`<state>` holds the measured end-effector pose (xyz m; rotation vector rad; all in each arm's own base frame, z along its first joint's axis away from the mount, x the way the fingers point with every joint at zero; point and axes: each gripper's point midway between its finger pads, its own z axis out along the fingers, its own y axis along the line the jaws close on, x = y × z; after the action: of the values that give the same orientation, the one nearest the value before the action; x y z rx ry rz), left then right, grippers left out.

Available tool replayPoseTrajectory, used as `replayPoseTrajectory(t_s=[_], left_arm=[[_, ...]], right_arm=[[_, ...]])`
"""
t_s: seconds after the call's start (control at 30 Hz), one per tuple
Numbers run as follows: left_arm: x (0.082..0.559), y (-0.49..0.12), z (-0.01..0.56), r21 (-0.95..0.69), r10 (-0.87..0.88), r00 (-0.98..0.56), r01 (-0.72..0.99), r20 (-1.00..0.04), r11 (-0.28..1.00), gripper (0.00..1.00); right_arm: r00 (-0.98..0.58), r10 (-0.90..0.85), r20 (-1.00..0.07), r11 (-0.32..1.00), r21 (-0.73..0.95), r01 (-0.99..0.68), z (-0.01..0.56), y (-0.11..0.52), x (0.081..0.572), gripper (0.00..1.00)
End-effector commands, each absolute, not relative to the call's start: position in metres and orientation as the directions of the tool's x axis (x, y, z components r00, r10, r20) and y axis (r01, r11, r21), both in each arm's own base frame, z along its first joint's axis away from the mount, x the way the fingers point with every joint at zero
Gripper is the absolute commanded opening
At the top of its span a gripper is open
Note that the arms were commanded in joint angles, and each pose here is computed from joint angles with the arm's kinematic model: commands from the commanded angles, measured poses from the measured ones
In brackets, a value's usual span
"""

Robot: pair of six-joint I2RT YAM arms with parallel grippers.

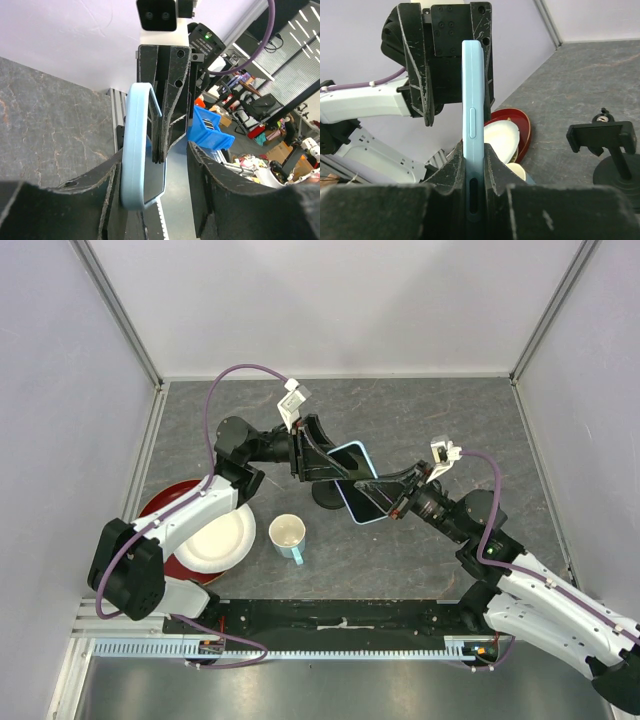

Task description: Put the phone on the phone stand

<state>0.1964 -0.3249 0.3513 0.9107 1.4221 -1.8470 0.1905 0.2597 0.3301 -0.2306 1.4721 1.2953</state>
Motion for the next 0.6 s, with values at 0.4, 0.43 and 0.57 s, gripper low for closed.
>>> replayPoseTrajectory(t_s=[0.4, 0.43, 0.57], left_arm=[[0.168, -0.320, 0.373, -0.431, -0.071, -0.479, 0.838, -0.875, -0.336, 0.45], [0.167, -0.320, 0.373, -0.432, -0.071, -0.480, 0.837, -0.874, -0.337, 0.45], [0.164, -0.319, 0.375, -0.414, -0.075, -0.465, 0.841, -0.882, -0.348, 0.33]], right_arm=[[-0.324, 0.523, -0.788, 0.274, 0.516, -0.812, 0.373, 0.270, 0.181, 0.00], [-0.325, 0.524, -0.788, 0.275, 0.517, -0.811, 0.373, 0.269, 0.181, 0.00], [-0.322, 0.525, -0.788, 0.278, 0.516, -0.811, 0.374, 0.269, 0.181, 0.00]])
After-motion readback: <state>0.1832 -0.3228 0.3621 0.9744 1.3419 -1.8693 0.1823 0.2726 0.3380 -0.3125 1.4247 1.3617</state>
